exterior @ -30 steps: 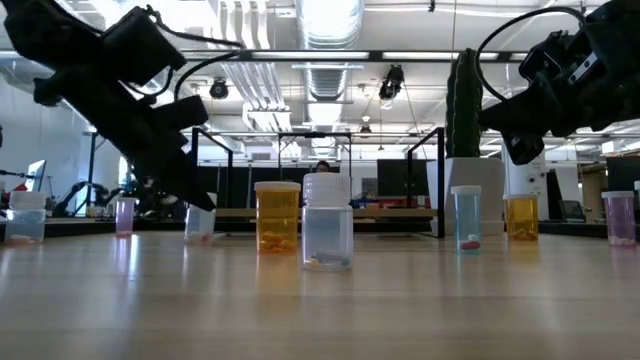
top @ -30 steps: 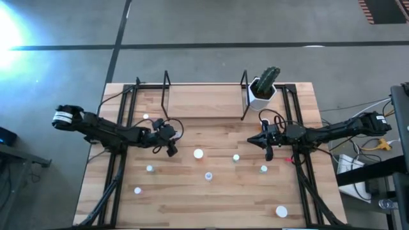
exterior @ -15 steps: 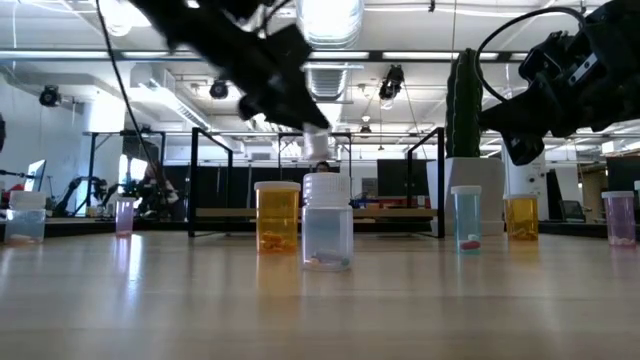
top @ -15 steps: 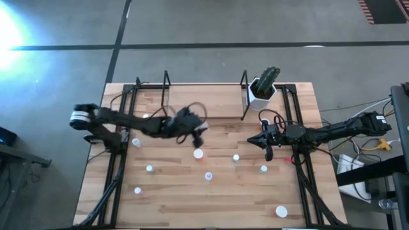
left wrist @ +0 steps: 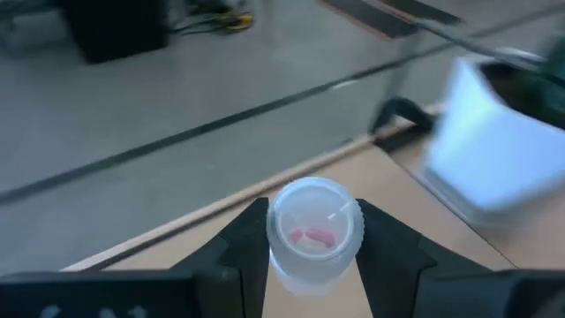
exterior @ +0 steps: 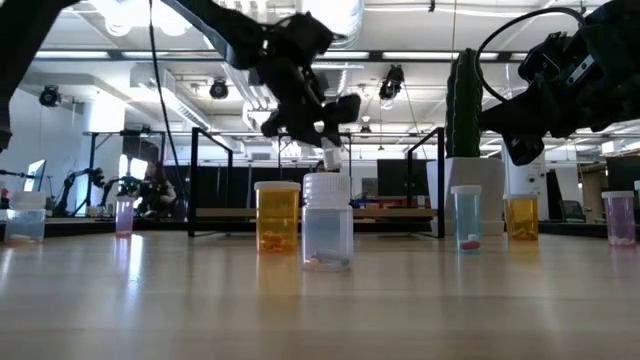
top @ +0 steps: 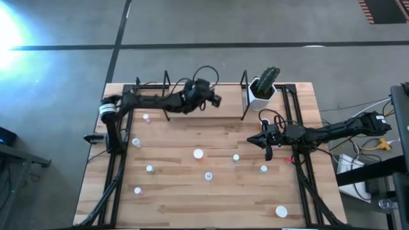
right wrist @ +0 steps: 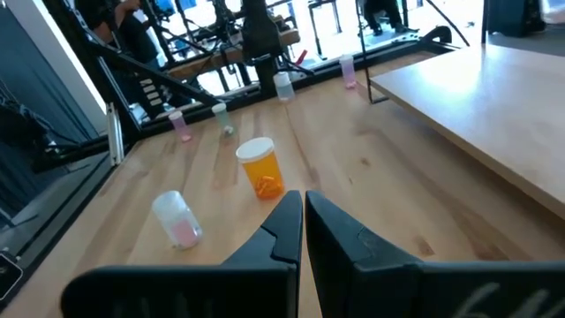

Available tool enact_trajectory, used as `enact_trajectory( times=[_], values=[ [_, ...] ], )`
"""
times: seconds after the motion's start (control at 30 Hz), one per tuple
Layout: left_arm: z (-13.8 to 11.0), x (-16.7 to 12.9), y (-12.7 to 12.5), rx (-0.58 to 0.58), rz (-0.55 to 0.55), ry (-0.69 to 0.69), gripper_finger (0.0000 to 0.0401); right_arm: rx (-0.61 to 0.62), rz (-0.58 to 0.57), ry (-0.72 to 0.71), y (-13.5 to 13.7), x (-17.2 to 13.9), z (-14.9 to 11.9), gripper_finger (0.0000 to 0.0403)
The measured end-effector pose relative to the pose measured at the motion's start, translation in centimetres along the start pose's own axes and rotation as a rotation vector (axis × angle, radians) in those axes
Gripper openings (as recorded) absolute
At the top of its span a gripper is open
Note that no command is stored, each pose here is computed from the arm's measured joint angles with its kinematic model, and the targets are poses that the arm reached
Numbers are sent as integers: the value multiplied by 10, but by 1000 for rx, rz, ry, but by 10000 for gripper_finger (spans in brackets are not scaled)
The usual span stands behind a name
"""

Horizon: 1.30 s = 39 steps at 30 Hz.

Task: Pick and place medicine bottles onto shelf by color
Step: Put the top right transparent medicine bottle on the shelf

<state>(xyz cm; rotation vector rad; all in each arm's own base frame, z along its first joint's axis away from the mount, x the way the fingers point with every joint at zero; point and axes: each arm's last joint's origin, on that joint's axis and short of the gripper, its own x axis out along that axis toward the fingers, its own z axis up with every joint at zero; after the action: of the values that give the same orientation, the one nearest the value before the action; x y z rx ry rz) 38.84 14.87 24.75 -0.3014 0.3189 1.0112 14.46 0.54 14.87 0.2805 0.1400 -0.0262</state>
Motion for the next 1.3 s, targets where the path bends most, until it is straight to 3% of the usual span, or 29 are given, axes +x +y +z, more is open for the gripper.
enact_trajectory(
  times=[0.33,0.73,1.3],
  values=[
    [-14,44,21,-84,217,-15,117,0,-1,-1,0,0,0,9],
    [-24,58,41,-119,215,124,117,0,-1,-2,0,0,0,9],
    [-26,61,50,-106,220,177,117,1,-1,-3,0,0,0,9]
  ],
)
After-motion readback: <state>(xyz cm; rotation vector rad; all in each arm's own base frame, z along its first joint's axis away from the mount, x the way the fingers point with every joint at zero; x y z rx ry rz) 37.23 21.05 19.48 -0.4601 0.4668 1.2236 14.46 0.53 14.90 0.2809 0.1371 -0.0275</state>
